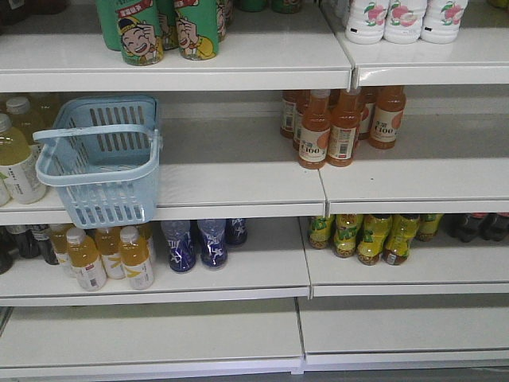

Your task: Place coke in basket with both arms

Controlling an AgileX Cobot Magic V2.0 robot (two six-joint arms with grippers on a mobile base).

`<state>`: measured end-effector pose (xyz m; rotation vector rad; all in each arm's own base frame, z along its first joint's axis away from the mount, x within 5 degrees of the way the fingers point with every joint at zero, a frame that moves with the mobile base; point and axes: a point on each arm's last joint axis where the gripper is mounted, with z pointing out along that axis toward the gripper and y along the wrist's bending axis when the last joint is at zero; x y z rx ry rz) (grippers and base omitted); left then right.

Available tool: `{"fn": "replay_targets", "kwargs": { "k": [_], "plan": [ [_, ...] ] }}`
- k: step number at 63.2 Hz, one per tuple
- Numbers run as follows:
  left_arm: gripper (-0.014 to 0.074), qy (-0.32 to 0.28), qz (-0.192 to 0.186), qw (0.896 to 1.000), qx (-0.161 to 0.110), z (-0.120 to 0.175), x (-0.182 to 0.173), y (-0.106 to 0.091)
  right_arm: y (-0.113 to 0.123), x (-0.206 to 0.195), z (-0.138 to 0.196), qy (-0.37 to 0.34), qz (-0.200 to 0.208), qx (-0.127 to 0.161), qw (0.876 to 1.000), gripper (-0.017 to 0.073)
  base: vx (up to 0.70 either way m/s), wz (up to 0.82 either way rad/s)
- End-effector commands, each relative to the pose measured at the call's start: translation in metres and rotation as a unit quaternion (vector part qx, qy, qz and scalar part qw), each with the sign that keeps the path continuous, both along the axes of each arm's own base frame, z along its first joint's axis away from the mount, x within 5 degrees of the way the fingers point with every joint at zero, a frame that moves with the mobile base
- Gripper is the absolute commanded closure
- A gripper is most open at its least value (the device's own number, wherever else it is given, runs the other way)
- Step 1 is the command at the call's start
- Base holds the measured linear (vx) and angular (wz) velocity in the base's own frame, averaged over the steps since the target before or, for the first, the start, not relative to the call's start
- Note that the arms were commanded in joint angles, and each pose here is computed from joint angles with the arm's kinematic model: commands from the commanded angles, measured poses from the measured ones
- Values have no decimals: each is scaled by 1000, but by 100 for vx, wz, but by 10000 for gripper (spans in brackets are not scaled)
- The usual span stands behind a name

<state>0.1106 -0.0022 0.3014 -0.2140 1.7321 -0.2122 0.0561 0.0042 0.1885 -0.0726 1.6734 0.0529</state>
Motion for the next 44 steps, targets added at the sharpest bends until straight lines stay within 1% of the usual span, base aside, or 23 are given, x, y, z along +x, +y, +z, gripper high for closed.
{"fn": "replay_targets", "kwargs": {
  "k": [1, 7, 10, 11, 13, 14, 16, 17, 18, 19, 20, 21, 22, 24, 25, 26, 28, 29, 32, 34, 36, 40, 44],
  "plan": [
    [46, -46, 0, 999, -18, 16, 2, -1, 0, 0, 5, -40, 1, -2, 999, 569, 0, 0],
    [34, -48, 3, 998, -44, 17, 3, -1, 0, 0, 5, -40, 1, -2, 999, 569, 0, 0],
    [35, -53, 6, 996, -73, 18, 3, -1, 0, 0, 5, -40, 1, -2, 999, 569, 0, 0],
    [35, -59, 8, 993, -102, 19, 3, -1, 0, 0, 5, -40, 1, -2, 999, 569, 0, 0],
    [35, -67, 10, 988, -135, 21, 3, -1, 0, 0, 5, -40, 1, -2, 999, 569, 0, 0],
    [35, -73, 13, 984, -164, 22, 3, -1, 0, 0, 5, -40, 1, -2, 999, 569, 0, 0],
    [35, -75, 16, 975, -209, 23, 4, -1, 0, 0, 5, -40, 1, -2, 999, 569, 0, 0],
    [35, -76, 19, 969, -234, 23, 5, -1, 0, 0, 5, -40, 1, -2, 999, 569, 0, 0],
    [35, -77, 23, 957, -277, 23, 6, 0, 0, 0, 5, -40, 1, -2, 999, 569, 0, 0],
    [35, -76, 26, 949, -306, 23, 8, 0, 0, 0, 5, -40, 1, -2, 999, 569, 0, 0],
    [35, -73, 30, 936, -343, 23, 9, 0, 0, 0, 5, -40, 1, -2, 999, 569, 0, 0],
    [35, -69, 33, 925, -371, 22, 10, 0, 0, 0, 5, -40, 1, -2, 999, 569, 0, 0],
    [35, -67, 39, 909, -410, 21, 13, 0, 0, 0, 5, -40, 1, -2, 999, 569, 0, 0],
    [35, -60, 48, 885, -459, 20, 16, 1, 0, 0, 5, -40, 1, -2, 999, 569, 0, 0],
    [35, -58, 53, 875, -478, 19, 18, 1, 0, 0, 5, -40, 1, -2, 999, 569, 0, 0],
    [35, -53, 60, 860, -503, 17, 21, 1, 0, 0, 5, -40, 1, -2, 999, 569, 0, 0],
    [35, -45, 70, 845, -529, 14, 26, 2, 0, 0, 5, -40, 1, -2, 999, 569, 0, 0],
    [35, -42, 76, 835, -544, 13, 28, 2, 0, 0, 5, -40, 1, -2, 999, 569, 0, 0],
    [35, -28, 90, 816, -571, 9, 35, 2, 0, 0, 5, -40, 1, -2, 999, 569, 0, 0],
    [35, -18, 101, 799, -592, 5, 40, 2, 0, 0, 5, -40, 1, -2, 999, 569, 0, 0],
    [35, -9, 111, 787, -607, 2, 44, 2, 0, 0, 5, -40, 1, -2, 999, 569, 0, 0],
    [35, 5, 126, 768, -628, -3, 50, 2, 0, 0, 5, -40, 1, -2, 999, 569, 0, 0],
    [35, 20, 139, 755, -640, -7, 58, 2, 0, 0, 5, -40, 1, -2, 999, 569, 0, 0]
  ]
}}
